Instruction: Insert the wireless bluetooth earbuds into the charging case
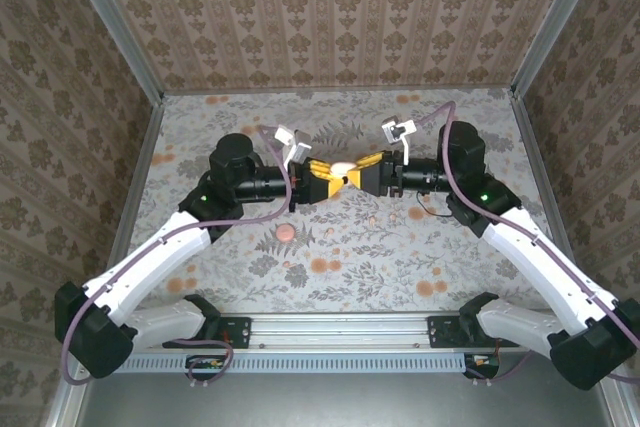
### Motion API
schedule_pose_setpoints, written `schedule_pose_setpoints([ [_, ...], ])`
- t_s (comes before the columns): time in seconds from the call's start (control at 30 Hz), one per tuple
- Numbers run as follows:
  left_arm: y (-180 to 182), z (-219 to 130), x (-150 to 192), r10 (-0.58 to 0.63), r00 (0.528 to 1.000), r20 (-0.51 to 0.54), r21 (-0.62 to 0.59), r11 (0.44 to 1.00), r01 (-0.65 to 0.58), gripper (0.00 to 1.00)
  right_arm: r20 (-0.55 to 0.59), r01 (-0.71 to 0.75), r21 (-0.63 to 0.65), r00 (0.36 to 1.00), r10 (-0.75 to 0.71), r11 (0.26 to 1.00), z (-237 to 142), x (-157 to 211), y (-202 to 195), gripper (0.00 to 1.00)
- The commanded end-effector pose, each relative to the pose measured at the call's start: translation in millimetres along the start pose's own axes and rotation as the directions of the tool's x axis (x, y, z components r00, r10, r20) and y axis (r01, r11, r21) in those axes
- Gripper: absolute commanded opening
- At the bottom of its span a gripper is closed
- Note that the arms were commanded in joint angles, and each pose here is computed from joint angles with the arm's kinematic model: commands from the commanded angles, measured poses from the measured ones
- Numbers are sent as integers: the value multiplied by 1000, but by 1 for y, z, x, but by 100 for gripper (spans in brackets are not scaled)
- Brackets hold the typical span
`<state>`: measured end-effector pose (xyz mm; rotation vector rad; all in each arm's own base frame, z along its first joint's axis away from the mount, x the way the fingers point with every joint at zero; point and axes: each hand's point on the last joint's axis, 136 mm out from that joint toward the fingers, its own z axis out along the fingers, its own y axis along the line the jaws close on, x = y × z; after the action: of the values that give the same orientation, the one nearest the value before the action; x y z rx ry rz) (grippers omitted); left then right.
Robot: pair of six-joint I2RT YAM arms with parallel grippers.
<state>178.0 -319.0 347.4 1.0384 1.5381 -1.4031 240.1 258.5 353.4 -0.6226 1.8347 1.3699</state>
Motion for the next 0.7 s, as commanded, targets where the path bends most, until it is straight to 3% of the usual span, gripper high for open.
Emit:
schedule_pose_setpoints([
  [0.0, -18, -5, -4, 138, 990, 40, 47, 989, -140, 0, 19, -40, 75, 999, 39, 996, 3, -8, -14, 44],
  [0.37, -21, -14, 10, 245, 969, 32, 26, 969, -246, 0, 19, -114, 153, 994, 112, 982, 0, -4, -35, 52],
  [0.67, 1, -17, 29, 228, 973, -26, -57, 972, -230, 0, 42, -115, 152, 993, 110, 982, -15, -13, -14, 59],
])
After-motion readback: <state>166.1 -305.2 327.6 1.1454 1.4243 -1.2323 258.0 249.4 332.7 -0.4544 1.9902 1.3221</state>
